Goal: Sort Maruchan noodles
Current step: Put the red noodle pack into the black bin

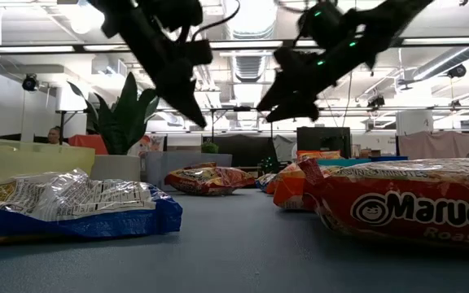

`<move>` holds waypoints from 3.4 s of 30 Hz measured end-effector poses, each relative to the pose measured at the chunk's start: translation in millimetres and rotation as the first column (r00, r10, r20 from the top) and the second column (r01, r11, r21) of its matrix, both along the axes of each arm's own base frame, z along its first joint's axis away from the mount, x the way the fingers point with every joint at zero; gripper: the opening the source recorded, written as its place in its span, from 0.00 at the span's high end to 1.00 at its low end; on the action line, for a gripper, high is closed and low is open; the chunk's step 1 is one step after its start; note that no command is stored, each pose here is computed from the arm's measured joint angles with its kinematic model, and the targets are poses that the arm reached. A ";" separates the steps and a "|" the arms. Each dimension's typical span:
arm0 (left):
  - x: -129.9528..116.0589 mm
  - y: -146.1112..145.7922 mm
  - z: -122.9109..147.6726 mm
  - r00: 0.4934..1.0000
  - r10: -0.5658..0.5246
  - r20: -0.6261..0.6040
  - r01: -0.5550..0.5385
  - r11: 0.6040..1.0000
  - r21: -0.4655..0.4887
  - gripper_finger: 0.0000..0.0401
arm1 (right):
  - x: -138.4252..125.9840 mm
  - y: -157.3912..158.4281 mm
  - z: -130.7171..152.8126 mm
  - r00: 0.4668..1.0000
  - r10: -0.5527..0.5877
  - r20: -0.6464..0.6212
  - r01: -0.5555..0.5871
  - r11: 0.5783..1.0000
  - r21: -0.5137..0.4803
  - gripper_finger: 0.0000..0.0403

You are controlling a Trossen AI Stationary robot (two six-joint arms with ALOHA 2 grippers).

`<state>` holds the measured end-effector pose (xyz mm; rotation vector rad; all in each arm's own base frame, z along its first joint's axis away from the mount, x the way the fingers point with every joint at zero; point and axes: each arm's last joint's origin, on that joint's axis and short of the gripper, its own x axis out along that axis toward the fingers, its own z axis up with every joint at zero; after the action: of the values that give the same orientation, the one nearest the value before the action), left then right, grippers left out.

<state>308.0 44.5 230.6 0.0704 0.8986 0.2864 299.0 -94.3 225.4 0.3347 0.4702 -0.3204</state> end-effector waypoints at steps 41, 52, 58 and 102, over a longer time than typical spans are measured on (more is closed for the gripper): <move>-18.9 -8.9 -58.8 0.993 0.048 0.108 -0.042 0.997 -0.058 0.81 | 81.2 -31.8 -38.9 0.927 0.179 -0.329 -0.105 0.968 0.229 0.49; -29.0 -9.6 -77.6 0.968 0.051 0.244 -0.040 0.998 -0.050 0.81 | 82.6 -40.6 -49.2 0.932 0.176 -0.316 -0.089 0.958 0.273 0.33; -34.4 -9.9 -84.1 0.959 0.060 0.277 -0.047 0.997 -0.054 0.81 | 85.0 -42.4 -52.1 0.938 0.169 -0.304 -0.085 0.959 0.271 0.27; -34.5 -14.8 -103.2 0.976 0.045 0.215 -0.040 0.999 -0.029 0.81 | 79.3 -60.9 -55.8 0.962 0.154 -0.224 -0.094 0.961 0.258 0.22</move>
<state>273.6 29.7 127.5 -0.0027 0.6885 0.3167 378.3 -155.1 169.6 0.5082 0.7721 -0.1797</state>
